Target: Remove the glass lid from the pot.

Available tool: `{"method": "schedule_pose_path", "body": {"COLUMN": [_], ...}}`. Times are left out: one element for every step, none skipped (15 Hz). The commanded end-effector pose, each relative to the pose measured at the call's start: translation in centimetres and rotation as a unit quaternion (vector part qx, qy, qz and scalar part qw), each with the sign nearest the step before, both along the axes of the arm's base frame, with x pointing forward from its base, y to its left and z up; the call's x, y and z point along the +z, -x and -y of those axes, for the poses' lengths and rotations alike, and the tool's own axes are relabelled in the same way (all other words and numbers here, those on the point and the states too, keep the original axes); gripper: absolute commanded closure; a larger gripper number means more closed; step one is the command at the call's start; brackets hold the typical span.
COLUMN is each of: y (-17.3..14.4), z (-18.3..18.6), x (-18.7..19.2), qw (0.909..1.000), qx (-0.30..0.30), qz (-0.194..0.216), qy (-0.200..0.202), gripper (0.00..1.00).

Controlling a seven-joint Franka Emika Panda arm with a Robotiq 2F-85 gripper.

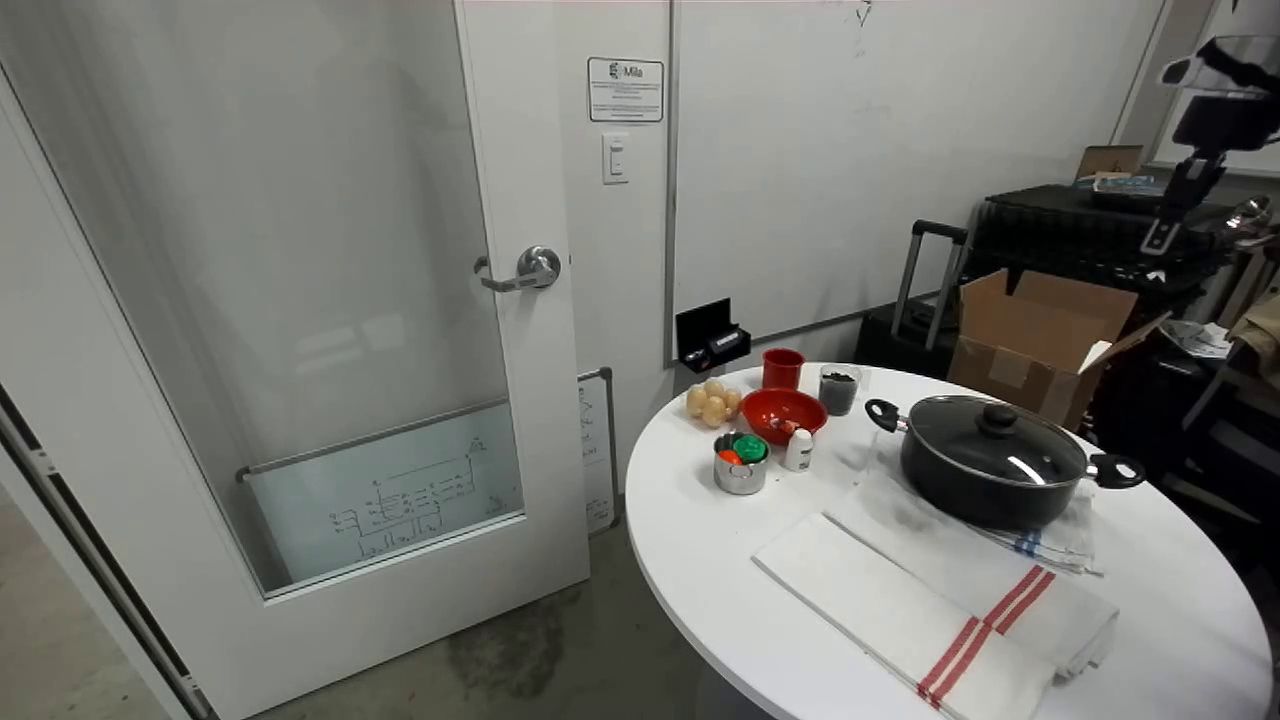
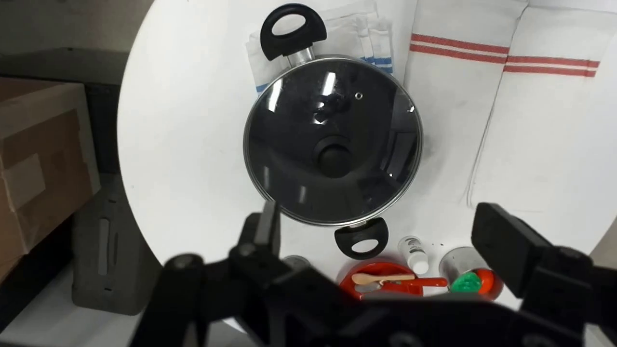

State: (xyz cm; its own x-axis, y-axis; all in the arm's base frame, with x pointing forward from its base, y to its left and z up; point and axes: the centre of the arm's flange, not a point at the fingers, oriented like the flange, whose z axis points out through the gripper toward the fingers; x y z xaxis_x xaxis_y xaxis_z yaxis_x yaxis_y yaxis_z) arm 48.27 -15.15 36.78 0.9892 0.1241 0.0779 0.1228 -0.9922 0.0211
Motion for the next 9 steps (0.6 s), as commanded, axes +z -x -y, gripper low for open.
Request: {"method": "schedule_pose_path", "body": {"y": [-3.6, -4.4, -5.0, -5.7, -6.4, -7.0, -7.5, -8.1, -8.6], "z": [0.6, 0.6, 0.6, 0.8, 0.8, 0.9, 0.9, 1.0, 1.0], "x": [-3.2, -4.2, -5.1, -6.3, -7.2, -8.2, -9.1, -10.3, -11.2], "qw": [0.9998, 0.9998, 0.9996, 0.9994, 0.9990, 0.9987, 0.9984, 0.9980, 0.9976], "qx": [0.009, 0.010, 0.014, 0.015, 0.016, 0.018, 0.020, 0.022, 0.024], "qz": [-0.003, -0.008, -0.014, -0.021, -0.026, -0.033, -0.037, -0.044, -0.049], "qy": [-0.016, -0.017, -0.023, -0.025, -0.031, -0.034, -0.037, -0.041, -0.044], "gripper": [0.00, 0.00, 0.00, 0.00, 0.00, 0.00, 0.00, 0.00, 0.00]}}
